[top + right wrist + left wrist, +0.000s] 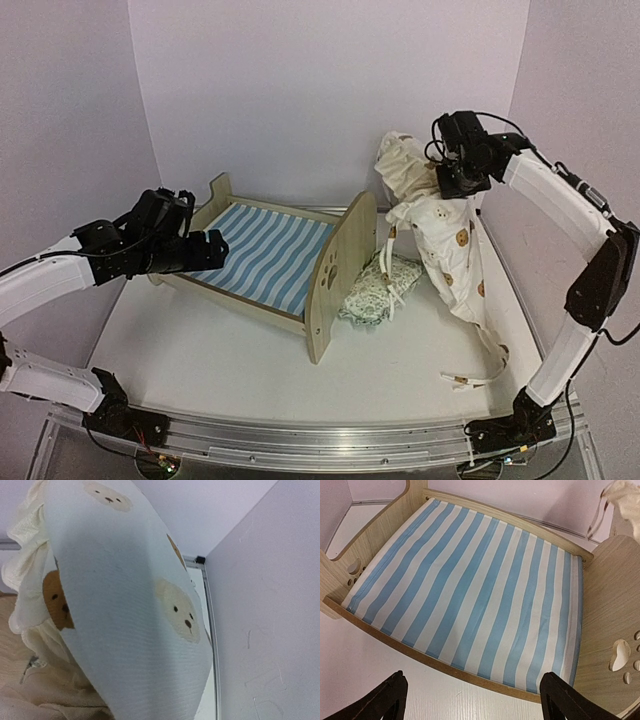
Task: Set up the pet bed
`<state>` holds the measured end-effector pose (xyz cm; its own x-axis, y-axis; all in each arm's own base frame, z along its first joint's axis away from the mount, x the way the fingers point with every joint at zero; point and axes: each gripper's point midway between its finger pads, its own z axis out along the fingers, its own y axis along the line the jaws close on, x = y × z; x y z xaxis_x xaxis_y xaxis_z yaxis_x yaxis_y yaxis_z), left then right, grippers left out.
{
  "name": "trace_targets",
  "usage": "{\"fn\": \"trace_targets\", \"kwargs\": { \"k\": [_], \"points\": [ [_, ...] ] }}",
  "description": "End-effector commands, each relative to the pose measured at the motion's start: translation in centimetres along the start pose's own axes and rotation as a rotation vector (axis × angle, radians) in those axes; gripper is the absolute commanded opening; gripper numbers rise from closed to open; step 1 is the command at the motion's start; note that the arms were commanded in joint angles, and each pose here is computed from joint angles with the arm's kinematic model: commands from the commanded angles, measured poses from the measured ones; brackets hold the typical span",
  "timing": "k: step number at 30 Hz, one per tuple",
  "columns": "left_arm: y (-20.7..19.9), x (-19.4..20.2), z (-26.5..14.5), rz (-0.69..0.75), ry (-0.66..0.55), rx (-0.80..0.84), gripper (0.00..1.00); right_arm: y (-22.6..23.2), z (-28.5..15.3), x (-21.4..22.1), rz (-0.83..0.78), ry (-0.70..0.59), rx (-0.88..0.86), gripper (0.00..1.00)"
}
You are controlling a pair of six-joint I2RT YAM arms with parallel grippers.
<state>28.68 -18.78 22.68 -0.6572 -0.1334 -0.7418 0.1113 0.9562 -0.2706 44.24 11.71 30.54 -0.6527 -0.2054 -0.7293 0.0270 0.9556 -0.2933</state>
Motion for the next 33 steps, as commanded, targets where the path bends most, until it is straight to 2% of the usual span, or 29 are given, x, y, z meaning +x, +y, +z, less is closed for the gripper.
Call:
{"fn": "trace_targets", "kwargs": {
  "k": [1, 6, 12, 19, 24, 33],
  "points": [
    [0.4, 0.0, -1.0, 0.002, -0.019, 0.021, 0.94, 1.4, -5.8, -7.3, -0.021, -0.262, -0.115, 0.0],
    [0.7, 0.6, -1.4, -0.002, -0.011, 0.025, 0.93, 6.2, -11.0, -11.9, -0.088, -0.464, -0.236, 0.0],
    [1.2, 1.8, -1.2, -0.011, 0.01, 0.024, 0.93, 15.9, -19.3, -16.8, -0.292, -0.801, -0.256, 0.0],
    [1.2, 3.3, -0.9, -0.032, 0.04, 0.058, 0.92, 28.1, -24.0, -18.3, -0.473, -1.097, -0.249, 0.0],
    [1.7, 3.8, -1.1, -0.041, 0.048, 0.049, 0.92, 33.6, -22.1, -15.8, -0.471, -1.089, -0.368, 0.0],
    [2.5, 3.7, -1.9, -0.053, 0.026, 0.029, 0.92, 40.7, -14.2, -7.8, -0.564, -0.916, -0.331, 0.0]
  ]
}}
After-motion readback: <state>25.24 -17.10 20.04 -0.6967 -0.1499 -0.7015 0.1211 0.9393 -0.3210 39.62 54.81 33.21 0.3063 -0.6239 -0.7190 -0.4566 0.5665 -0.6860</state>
